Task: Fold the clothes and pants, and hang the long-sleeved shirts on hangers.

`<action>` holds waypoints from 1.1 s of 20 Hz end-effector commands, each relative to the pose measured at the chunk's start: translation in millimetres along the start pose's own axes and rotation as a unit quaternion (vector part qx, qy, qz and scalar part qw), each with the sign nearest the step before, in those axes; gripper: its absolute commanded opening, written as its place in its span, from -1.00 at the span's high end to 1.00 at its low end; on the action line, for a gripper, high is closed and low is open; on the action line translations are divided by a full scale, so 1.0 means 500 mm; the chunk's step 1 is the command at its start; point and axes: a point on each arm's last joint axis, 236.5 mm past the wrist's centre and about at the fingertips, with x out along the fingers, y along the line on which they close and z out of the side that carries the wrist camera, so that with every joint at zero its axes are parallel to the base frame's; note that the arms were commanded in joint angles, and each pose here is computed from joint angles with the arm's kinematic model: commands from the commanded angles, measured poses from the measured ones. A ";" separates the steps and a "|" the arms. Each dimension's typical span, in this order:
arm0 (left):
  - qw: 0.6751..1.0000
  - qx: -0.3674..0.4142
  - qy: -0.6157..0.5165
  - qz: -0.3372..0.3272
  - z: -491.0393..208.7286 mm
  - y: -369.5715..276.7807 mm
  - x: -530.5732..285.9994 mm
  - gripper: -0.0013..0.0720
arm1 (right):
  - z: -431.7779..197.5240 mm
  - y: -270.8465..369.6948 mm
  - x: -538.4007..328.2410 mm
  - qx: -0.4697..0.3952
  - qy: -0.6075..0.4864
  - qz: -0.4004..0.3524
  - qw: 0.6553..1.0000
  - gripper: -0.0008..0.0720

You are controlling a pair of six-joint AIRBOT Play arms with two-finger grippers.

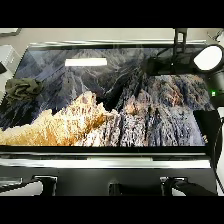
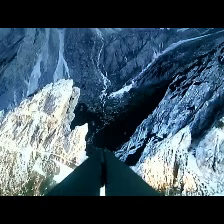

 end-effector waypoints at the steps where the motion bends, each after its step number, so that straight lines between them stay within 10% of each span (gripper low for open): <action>1: 0.997 -0.054 0.003 0.050 -0.029 0.104 0.136 -0.90 | -0.018 0.002 -0.001 -0.001 0.019 0.002 1.000 0.88; 13: 0.997 -0.069 -0.019 0.024 -0.086 0.115 0.524 -0.88 | -0.044 0.008 -0.002 0.009 0.046 0.006 0.999 0.88; 18: 0.997 -0.070 -0.041 0.018 -0.070 0.109 0.544 0.91 | -0.044 0.008 -0.001 0.009 0.046 0.006 0.999 0.73; 22: 0.995 -0.075 -0.061 0.002 0.009 0.073 0.472 0.92 | -0.042 0.011 -0.002 0.032 0.045 0.008 0.998 0.71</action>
